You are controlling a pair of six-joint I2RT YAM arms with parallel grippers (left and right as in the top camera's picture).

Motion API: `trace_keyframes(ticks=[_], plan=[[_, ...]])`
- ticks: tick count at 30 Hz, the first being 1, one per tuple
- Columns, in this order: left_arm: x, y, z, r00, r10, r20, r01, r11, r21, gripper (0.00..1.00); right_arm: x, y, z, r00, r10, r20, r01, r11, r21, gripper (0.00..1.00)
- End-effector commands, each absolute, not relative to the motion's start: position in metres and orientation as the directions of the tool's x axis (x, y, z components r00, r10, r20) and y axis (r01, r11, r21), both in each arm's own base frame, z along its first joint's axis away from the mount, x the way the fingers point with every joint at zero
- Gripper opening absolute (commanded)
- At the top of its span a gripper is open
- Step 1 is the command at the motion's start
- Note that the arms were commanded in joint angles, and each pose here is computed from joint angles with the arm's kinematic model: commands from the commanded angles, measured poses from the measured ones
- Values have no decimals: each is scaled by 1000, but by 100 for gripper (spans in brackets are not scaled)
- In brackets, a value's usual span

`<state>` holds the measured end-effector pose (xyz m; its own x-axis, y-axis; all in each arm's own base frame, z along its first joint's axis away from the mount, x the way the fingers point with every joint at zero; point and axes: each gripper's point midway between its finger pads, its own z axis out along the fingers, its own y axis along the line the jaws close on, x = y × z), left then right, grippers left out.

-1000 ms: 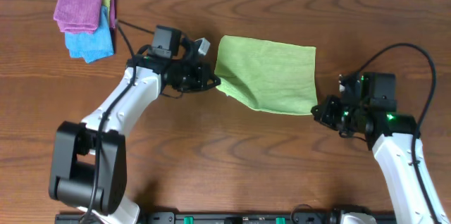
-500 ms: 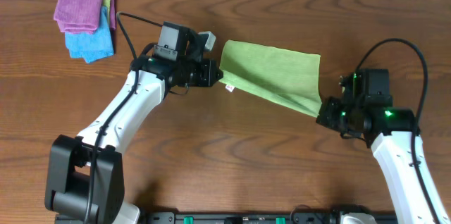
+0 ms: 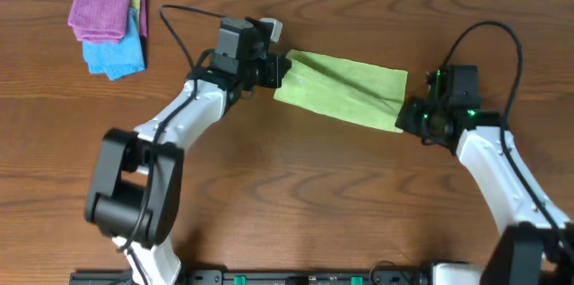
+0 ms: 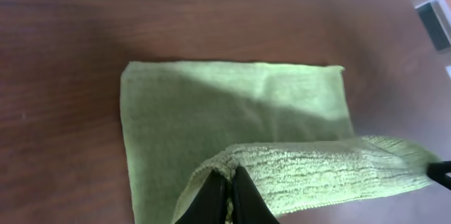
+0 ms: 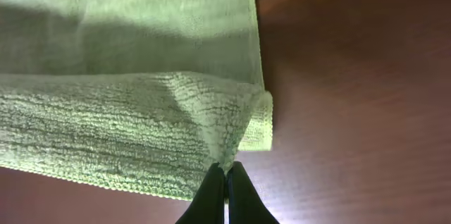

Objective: Fold the cloth
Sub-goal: 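Lift the near edge with both grippers and fold it over toward the far edge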

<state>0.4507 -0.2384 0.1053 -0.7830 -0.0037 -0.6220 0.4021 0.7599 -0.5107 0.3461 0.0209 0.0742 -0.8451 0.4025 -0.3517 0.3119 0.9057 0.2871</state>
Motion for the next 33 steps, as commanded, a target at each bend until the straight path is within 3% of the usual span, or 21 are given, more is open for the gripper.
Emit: trace_keyframes(ticks=[1, 8, 15, 21, 33], plan=[[480, -231, 109, -749, -18, -663, 397, 789, -470, 5, 371, 19, 86, -819, 412, -399, 313, 904, 292, 2], [525, -224, 108, -727, -52, -684, 386, 794, -470, 6, 412, 19, 87, -804, 412, -428, 303, 904, 301, 2], [538, -223, 96, -734, -57, -677, 384, 787, -483, 6, 438, 21, 84, -799, 411, -439, 292, 903, 314, 2], [541, -229, 84, -748, -83, -659, 379, 762, -525, 6, 442, 19, 85, -795, 410, -446, 298, 905, 303, 2], [519, -230, 65, -821, -42, -569, 350, 751, -560, 6, 409, 14, 70, -840, 430, -331, 376, 901, 217, 1]])
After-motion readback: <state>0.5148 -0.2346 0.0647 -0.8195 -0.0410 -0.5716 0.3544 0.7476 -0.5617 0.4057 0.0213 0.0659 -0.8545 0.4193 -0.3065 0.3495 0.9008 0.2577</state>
